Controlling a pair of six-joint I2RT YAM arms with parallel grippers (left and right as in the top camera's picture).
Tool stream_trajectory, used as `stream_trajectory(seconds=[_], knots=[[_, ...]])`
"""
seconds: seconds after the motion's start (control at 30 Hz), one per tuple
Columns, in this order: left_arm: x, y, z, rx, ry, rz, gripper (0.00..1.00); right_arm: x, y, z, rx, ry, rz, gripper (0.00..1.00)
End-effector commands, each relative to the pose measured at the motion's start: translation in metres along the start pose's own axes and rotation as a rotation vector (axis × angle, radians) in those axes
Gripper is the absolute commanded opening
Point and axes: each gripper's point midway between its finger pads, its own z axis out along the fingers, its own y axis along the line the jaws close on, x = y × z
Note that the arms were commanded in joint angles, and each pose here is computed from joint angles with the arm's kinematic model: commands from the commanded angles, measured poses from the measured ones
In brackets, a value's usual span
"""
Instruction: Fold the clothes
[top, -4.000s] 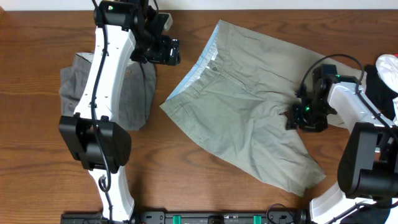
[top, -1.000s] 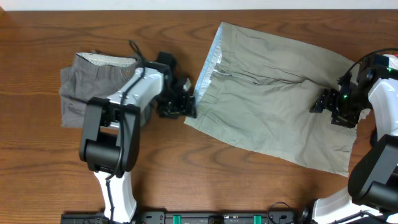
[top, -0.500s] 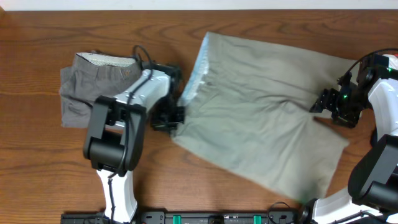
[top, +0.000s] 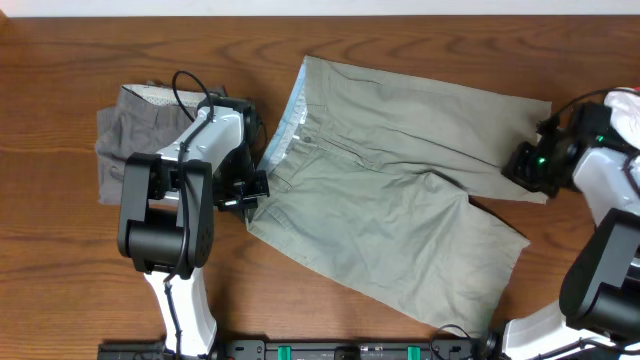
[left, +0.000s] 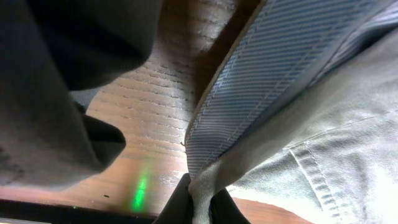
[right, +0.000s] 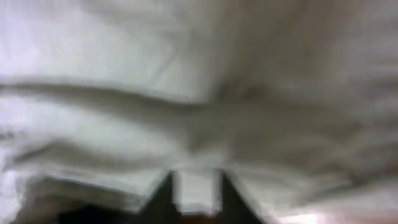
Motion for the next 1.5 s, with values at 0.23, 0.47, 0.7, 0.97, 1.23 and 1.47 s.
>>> stream_trajectory(seconds=[0.23,0.47,0.7,0.97,1.23,1.47], knots=[[-0.001,0.022,0.003,-0.09,0.012,-0.013,0.06,-0.021,-0.051,0.025,0.181,-0.215,0.177,0.01],[-0.003,0.027,0.003,-0.078,0.011,-0.035,0.09,-0.045,-0.047,0.038,0.121,-0.295,0.268,0.01],[-0.004,0.027,0.003,-0.077,0.01,-0.03,0.17,-0.042,-0.041,0.055,0.074,-0.227,0.279,0.01],[-0.004,0.027,0.001,-0.075,0.006,-0.03,0.46,-0.017,-0.047,0.059,0.116,-0.126,0.262,0.01],[-0.005,0.022,-0.024,-0.039,-0.052,-0.028,0.58,-0.05,-0.063,0.094,0.121,-0.246,0.398,0.01],[-0.003,-0.005,-0.059,0.134,-0.161,0.055,0.67,-0.081,-0.03,0.139,-0.094,-0.152,0.359,0.01]])
